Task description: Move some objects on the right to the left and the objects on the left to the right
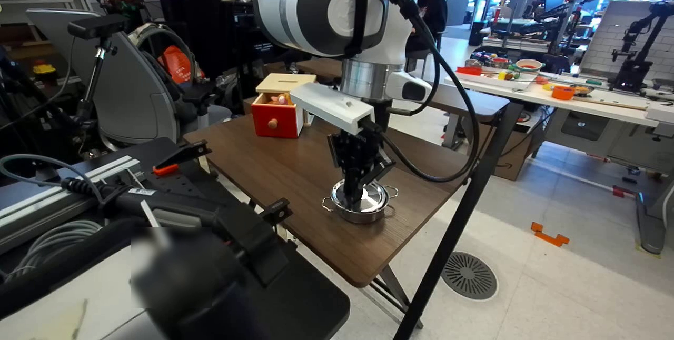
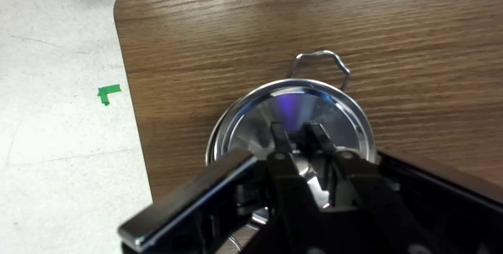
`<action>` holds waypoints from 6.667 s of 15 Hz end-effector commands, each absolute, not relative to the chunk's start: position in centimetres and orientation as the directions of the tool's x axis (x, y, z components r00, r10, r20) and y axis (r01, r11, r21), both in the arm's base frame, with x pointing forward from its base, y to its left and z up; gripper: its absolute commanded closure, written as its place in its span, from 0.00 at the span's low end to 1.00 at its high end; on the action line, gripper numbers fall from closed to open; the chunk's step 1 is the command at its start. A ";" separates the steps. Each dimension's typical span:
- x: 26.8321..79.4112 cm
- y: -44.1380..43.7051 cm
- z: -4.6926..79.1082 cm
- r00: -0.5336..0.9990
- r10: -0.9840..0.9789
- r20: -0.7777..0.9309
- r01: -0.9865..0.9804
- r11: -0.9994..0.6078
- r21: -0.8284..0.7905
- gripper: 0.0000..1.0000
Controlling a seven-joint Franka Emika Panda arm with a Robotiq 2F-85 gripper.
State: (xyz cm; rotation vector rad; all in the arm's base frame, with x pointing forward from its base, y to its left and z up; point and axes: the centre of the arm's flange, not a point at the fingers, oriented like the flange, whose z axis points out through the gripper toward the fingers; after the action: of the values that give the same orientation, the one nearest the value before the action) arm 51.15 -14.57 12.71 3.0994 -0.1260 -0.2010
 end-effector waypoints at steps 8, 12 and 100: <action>50.5 -4.3 18.4 0.977 0.197 -0.078 0.199 -0.980 0.018 0.95; 50.8 2.2 18.1 0.940 0.332 -0.082 0.334 -0.942 0.014 0.95; 59.9 18.2 18.8 0.821 0.565 0.076 0.563 -0.825 0.052 0.98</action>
State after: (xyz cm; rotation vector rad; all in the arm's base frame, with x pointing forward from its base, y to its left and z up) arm 59.99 18.29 18.67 2.9865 0.9336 0.1427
